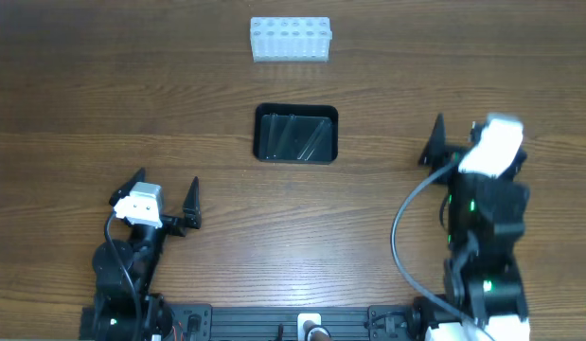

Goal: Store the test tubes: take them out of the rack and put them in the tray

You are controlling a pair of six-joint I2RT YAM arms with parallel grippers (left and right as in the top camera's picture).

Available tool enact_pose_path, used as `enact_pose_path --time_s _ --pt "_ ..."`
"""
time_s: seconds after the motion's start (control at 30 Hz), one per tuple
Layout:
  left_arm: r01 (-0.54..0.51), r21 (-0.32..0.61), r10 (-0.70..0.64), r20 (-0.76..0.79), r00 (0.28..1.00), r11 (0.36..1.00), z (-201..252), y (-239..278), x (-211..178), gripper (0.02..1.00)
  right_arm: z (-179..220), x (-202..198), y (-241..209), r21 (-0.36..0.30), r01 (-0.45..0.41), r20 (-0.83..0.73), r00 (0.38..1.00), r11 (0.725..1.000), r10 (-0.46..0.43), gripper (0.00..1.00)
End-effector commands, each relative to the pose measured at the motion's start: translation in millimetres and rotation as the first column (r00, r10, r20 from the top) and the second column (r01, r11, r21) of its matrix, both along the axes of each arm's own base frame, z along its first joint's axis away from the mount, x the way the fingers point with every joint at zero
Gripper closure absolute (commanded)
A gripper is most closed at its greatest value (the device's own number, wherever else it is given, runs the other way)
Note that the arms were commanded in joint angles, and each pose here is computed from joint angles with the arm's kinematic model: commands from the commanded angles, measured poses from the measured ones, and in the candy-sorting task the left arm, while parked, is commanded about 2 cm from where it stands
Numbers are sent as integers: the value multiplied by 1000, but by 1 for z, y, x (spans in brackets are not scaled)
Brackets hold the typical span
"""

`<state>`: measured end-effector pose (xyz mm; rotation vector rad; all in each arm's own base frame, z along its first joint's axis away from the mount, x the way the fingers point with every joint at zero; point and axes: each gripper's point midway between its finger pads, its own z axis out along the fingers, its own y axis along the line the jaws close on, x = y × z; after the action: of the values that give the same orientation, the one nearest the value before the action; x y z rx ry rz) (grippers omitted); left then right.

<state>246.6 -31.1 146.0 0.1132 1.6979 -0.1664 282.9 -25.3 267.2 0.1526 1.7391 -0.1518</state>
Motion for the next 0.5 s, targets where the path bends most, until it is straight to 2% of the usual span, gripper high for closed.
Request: enact_pose_path --time_s 0.03,0.27,0.5 --pt "-2 -9 2 -3 1000 1000 -2 0 0 18 -33 -23 -2 -21 -4 20 1000 1000 5 7" --pt "-2 -9 2 -3 1000 1000 -2 0 0 18 -68 -43 -7 -20 15 61 998 1000 -13 7" --pt "-2 -9 2 -3 1000 1000 -2 0 0 18 -64 -48 -4 -22 -3 164 987 1000 7 9"
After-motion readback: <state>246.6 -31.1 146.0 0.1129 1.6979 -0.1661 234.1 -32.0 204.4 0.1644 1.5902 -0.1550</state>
